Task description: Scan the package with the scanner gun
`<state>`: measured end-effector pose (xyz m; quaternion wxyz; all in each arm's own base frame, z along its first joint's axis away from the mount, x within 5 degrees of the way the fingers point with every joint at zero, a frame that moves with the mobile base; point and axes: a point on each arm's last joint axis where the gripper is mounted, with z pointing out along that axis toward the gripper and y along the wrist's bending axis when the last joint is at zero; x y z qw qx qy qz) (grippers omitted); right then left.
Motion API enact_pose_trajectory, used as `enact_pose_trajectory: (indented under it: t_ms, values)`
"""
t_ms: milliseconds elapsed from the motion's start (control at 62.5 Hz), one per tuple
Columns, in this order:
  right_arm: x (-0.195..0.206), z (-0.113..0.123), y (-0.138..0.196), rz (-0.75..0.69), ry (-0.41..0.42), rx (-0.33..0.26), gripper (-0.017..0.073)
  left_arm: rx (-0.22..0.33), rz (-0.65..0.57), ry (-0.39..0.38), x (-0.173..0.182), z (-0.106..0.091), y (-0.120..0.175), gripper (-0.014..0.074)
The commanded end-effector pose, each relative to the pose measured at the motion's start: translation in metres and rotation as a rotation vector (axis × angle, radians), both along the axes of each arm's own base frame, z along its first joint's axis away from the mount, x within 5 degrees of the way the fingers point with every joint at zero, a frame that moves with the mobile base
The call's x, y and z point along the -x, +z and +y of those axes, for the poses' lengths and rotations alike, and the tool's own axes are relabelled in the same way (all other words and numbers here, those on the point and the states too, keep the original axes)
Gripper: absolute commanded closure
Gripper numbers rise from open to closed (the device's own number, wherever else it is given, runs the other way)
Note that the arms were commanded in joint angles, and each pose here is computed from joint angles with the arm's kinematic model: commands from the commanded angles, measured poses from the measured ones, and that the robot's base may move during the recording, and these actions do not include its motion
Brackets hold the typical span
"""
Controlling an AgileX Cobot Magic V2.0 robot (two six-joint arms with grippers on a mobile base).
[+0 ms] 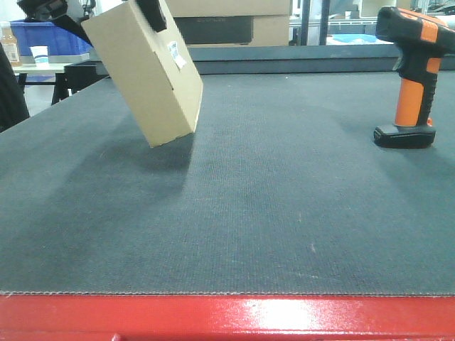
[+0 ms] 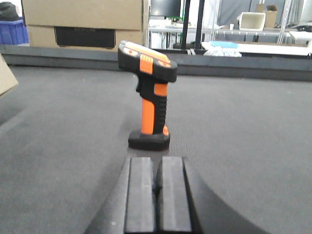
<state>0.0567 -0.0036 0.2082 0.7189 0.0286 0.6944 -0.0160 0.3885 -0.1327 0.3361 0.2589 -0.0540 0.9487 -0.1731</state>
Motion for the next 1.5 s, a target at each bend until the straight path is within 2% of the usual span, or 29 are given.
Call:
enact_pose_trajectory:
  t_ms: [0, 64, 192, 368, 576, 784, 928, 1007, 1119, 1199, 1247, 1359, 1487]
  values:
    - [0.002, 0.0, 0.013, -0.136, -0.004, 0.012, 0.0721, 0.018, -0.004, 0.004, 0.002, -0.001, 0.004, 0.0705]
    - [0.004, 0.0, 0.023, -0.249, -0.005, 0.02, 0.0721, 0.018, -0.005, 0.002, 0.002, -0.002, 0.004, 0.0705]
    - [0.012, 0.001, 0.057, -0.28, -0.004, 0.022, 0.0721, 0.017, -0.003, 0.002, 0.002, -0.002, 0.004, 0.0705]
    - [0.007, 0.0, 0.11, -0.245, -0.004, 0.026, 0.0721, 0.017, -0.003, 0.0, 0.002, -0.003, 0.004, 0.0705]
    - [-0.046, -0.003, 0.132, -0.076, -0.003, 0.009, 0.0721, 0.021, -0.014, 0.002, 0.002, -0.003, 0.004, 0.0705]
    - [-0.097, -0.007, 0.12, 0.02, -0.004, 0.002, 0.0721, 0.019, -0.01, 0.001, 0.002, -0.003, 0.004, 0.0705]
    - [-0.128, -0.009, 0.097, 0.142, -0.004, -0.005, 0.0721, 0.019, -0.007, 0.001, 0.002, -0.003, 0.004, 0.0705]
    - [-0.145, -0.01, 0.085, 0.169, -0.011, -0.032, 0.0721, 0.019, -0.007, 0.001, 0.002, -0.003, 0.004, 0.0705]
    - [-0.169, -0.014, 0.069, 0.148, -0.035, -0.069, 0.0722, 0.019, -0.007, 0.001, 0.002, -0.003, 0.004, 0.0705]
    - [-0.184, -0.016, 0.061, 0.091, -0.043, -0.073, 0.0724, 0.019, -0.007, 0.001, 0.002, -0.003, 0.004, 0.0705]
    - [-0.192, -0.017, 0.054, 0.068, -0.047, -0.109, 0.0724, 0.019, -0.007, 0.001, 0.002, -0.003, 0.004, 0.0705]
    - [-0.207, -0.019, 0.038, 0.034, -0.052, -0.25, 0.0724, 0.019, -0.007, 0.001, 0.002, -0.003, 0.004, 0.0705]
    - [-0.22, -0.019, 0.016, 0.057, -0.045, -0.244, 0.0724, 0.019, -0.007, 0.001, 0.002, -0.003, 0.004, 0.0705]
